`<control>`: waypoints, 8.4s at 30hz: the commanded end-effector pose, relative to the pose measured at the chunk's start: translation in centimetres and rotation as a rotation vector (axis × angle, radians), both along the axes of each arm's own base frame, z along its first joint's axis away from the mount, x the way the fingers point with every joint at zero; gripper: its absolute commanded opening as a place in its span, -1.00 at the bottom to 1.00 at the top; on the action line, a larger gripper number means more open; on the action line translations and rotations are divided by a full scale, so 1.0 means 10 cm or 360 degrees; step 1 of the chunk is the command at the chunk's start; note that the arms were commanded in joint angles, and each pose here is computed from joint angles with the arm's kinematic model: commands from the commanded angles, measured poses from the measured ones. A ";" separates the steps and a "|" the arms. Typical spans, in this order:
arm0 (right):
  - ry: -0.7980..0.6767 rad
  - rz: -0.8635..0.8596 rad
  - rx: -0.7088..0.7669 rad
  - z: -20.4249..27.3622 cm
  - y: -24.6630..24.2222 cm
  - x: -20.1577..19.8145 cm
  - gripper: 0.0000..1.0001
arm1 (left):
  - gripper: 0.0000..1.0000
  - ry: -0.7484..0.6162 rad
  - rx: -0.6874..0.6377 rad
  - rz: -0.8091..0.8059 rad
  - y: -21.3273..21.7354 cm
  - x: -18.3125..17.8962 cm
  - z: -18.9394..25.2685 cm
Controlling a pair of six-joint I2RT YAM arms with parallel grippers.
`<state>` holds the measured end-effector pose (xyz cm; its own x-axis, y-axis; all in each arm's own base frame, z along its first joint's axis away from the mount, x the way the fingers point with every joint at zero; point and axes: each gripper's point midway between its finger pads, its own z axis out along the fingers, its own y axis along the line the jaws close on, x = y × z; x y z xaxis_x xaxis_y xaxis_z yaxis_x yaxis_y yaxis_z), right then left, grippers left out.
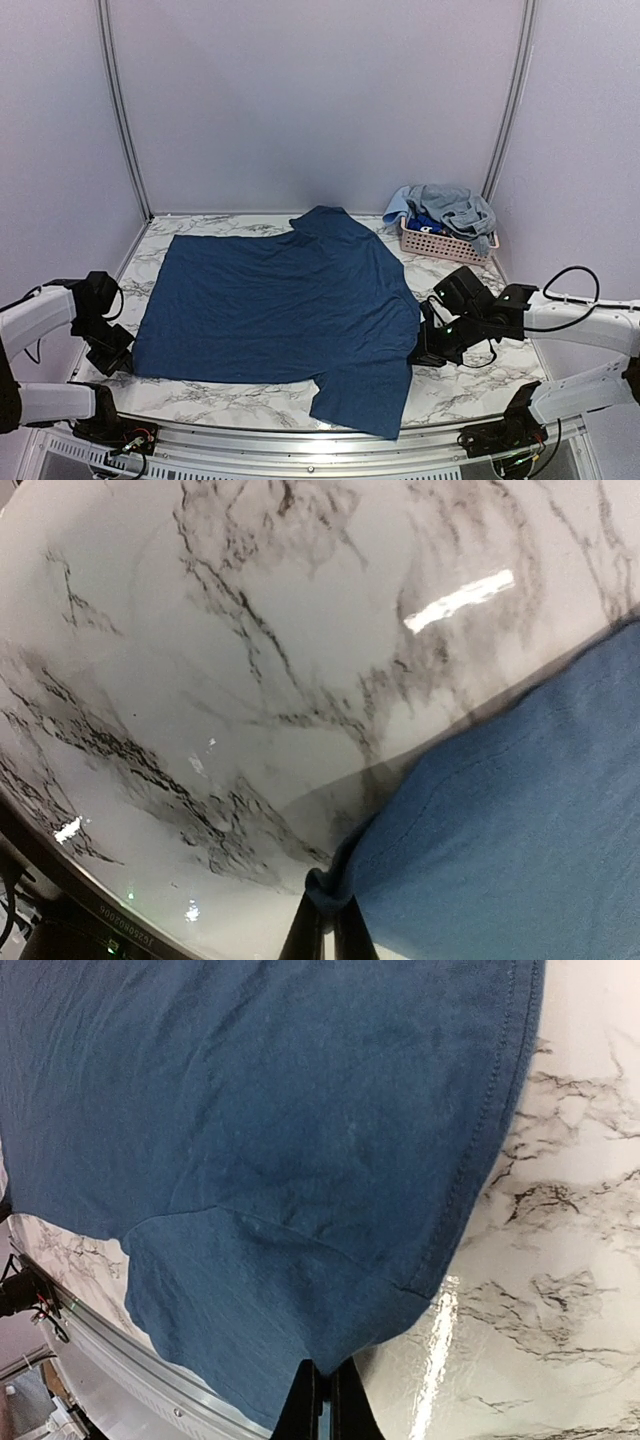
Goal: Fold and stack the mixed laundry pile
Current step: Pick up the flattened T-shirt from the center of the board, then fold the flattened T-shirt at the center of the board, then move the flattened T-shirt to the corner of the board, then adjust the flattened T-shirt at the center of the board.
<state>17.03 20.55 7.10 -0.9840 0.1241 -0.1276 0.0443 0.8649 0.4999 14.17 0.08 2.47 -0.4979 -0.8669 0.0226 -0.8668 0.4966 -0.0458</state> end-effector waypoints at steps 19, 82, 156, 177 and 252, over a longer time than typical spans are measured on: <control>-0.0270 -0.0167 0.0073 0.66 -0.07 0.85 -1.00 | -1.00 -0.0395 -0.0017 0.0002 0.03 1.07 0.90; -0.0211 -0.0036 0.0035 0.06 0.01 2.32 -0.85 | -0.60 -0.0328 -0.0009 -0.0018 0.21 1.85 0.07; 0.0096 0.0202 -0.0170 -0.41 -0.44 0.81 -0.28 | -0.15 -0.0484 -0.0054 -0.0821 -0.55 1.19 0.22; 0.0144 0.0307 0.0120 -0.25 0.08 -0.14 -0.11 | 0.00 -0.1120 -0.0663 -0.2253 -3.36 0.52 0.71; 0.0149 0.0443 -0.0070 -0.30 0.36 -0.15 -0.30 | -1.00 -0.1006 -0.0467 -0.2764 -4.07 0.52 0.41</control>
<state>14.82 22.92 4.08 -0.9882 -0.1529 -0.0036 -0.1337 0.8524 0.5055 20.23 -40.31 7.14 -0.7165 0.5103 -0.4756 0.6863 0.6380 -0.3493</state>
